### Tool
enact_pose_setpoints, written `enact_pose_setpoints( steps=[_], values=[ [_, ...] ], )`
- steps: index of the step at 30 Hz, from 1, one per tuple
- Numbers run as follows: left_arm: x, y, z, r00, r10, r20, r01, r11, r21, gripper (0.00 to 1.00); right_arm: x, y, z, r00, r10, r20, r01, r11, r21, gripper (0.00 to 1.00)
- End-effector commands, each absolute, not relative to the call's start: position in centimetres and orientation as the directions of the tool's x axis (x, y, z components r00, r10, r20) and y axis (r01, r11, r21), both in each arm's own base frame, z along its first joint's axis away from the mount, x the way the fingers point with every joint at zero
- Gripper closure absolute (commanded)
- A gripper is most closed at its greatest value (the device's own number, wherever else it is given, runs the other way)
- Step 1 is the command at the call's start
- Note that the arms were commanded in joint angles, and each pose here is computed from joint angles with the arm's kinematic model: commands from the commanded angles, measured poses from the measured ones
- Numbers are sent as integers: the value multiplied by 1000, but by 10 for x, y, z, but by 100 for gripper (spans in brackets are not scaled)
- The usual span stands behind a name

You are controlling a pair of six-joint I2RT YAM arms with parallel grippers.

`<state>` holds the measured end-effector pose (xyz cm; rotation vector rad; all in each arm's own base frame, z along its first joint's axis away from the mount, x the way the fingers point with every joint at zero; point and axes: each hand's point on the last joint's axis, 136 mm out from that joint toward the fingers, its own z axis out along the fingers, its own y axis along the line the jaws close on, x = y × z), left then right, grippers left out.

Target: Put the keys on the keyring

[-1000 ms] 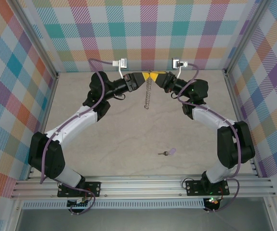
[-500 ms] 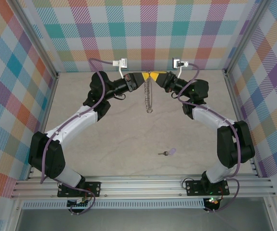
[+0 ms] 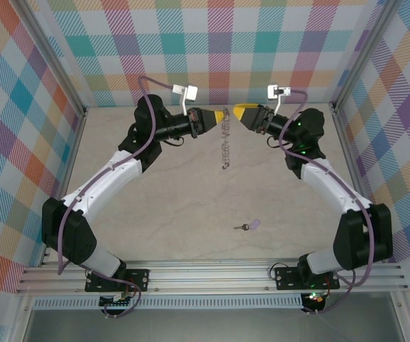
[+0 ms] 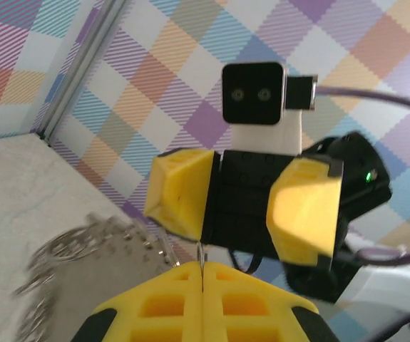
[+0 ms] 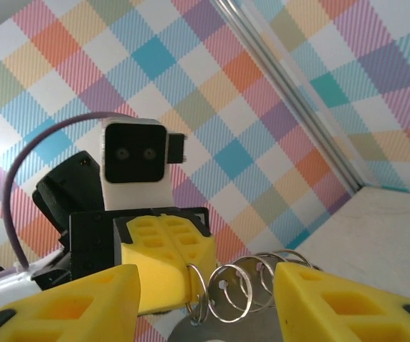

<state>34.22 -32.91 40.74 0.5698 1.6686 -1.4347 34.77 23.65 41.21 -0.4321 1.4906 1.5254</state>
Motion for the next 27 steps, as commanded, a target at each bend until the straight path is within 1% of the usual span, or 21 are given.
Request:
enact_pose_setpoints(
  steps=[1, 6, 11, 19, 27],
  values=[
    [315, -332, 419, -440, -51, -897, 874, 206, -440, 100, 339, 236, 403, -534, 274, -800, -776, 216, 592, 49],
    [304, -333, 417, -395, 62, -917, 908, 175, -380, 100, 320, 238, 402, -548, 196, -813, -793, 188, 580, 54],
    [299, -334, 411, -392, 136, -910, 916, 150, -372, 100, 301, 239, 406, -544, 140, -827, -815, 146, 561, 60],
    [295, -336, 404, -392, 179, -902, 919, 120, -375, 100, 284, 235, 415, -533, 134, -836, -825, 139, 548, 64],
    [294, -339, 401, -399, 190, -897, 917, 98, -387, 100, 288, 240, 414, -552, 129, -824, -818, 113, 565, 66]
  ],
)
